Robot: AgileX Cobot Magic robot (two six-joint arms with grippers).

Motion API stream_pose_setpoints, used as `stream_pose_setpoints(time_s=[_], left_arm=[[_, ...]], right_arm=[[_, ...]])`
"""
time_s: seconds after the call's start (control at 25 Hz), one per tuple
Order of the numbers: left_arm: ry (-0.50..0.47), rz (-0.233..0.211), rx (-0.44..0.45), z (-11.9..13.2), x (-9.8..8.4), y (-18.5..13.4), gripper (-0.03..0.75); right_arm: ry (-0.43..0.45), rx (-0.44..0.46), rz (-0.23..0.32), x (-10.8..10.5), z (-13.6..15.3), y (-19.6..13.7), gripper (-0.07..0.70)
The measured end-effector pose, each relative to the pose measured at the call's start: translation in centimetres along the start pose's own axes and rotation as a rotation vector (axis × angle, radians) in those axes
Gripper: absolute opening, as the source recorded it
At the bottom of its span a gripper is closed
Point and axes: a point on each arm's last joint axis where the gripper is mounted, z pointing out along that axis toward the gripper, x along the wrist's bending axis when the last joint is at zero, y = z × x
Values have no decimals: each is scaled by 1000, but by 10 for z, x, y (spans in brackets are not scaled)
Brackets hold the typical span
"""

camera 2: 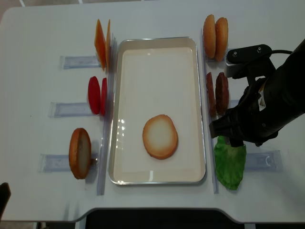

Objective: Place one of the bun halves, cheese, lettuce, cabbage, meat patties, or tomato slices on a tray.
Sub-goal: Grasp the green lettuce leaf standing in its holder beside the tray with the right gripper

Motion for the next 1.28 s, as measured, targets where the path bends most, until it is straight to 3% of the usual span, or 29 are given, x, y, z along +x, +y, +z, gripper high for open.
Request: stream_pose_setpoints(time_s=[0.48,0.76,0.88,1.08,1.28], left_arm=[[0,0,0,0,0,0,34],[0,0,0,0,0,0,0],[0,0,0,0,0,0,-1],[0,0,0,0,0,0,-1],[0,0,0,0,0,0,-1]], right_arm=[[-14,26,0,1,8,3,366],[-15,28,0,1,8,2,358],[-15,28,0,1,8,2,276],[-17,32,0,1,8,2,33],[-24,48,0,0,7,1,20]])
